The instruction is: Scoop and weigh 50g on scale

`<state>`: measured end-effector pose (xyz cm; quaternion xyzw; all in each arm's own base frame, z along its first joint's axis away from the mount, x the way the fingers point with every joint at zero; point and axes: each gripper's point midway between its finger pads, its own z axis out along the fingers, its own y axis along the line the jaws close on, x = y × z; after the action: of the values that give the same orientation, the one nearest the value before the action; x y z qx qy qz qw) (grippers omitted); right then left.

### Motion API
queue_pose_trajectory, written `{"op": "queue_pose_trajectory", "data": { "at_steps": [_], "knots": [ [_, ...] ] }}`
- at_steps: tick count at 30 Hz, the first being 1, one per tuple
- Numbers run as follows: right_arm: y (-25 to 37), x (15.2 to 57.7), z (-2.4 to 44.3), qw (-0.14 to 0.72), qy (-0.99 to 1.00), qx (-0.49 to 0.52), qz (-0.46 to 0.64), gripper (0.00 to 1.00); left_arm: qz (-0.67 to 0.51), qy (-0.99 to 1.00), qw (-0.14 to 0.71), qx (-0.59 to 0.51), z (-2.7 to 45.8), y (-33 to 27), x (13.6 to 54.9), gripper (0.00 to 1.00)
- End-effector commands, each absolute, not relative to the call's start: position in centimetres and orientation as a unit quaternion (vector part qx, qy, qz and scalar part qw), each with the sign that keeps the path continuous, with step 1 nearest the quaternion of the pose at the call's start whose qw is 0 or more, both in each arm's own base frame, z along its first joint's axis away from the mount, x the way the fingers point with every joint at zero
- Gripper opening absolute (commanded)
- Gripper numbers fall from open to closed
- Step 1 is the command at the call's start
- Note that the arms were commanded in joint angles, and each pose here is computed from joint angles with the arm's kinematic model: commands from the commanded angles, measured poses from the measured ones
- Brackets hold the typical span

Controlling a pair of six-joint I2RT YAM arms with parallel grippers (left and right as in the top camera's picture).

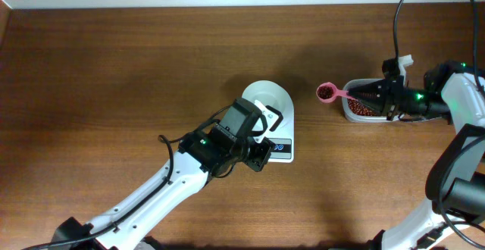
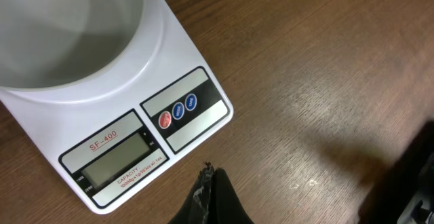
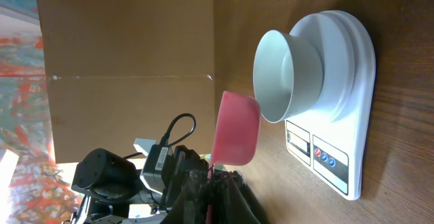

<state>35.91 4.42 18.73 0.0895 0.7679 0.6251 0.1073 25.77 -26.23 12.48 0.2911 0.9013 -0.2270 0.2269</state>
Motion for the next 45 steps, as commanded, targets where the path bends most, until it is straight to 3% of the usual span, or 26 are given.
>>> {"op": "queue_pose_trajectory", "data": {
  "at_steps": [1,7,16,25,36,45],
  "knots": [
    [4.6,36.1,19.0,0.114,0.758,0.088,0.636,0.04,-0.206,0.908,0.225,0.289,11.5,-25.9,26.2,0.00],
    [4.6,36.1,19.0,0.114,0.758,0.088,0.636,0.04,-0.168,0.928,0.173,0.284,6.7,-25.4,26.4,0.00],
    [4.6,36.1,19.0,0.114,0.758,0.088,0.636,0.04,-0.133,0.919,0.175,0.326,2.9,-25.7,28.1,0.00],
    [4.6,36.1,19.0,0.114,0.758,0.088,0.636,0.04,-0.138,0.894,0.220,0.366,3.1,-27.1,29.8,0.00],
    [4.6,36.1,19.0,0.114,0.758,0.088,0.636,0.04,-0.125,0.863,0.219,0.439,1.5,-28.7,28.8,0.00],
    [4.6,36.1,19.0,0.114,0.758,0.088,0.636,0.04,-0.099,0.879,0.226,0.407,1.4,-27.9,29.6,0.00]
  ]
}}
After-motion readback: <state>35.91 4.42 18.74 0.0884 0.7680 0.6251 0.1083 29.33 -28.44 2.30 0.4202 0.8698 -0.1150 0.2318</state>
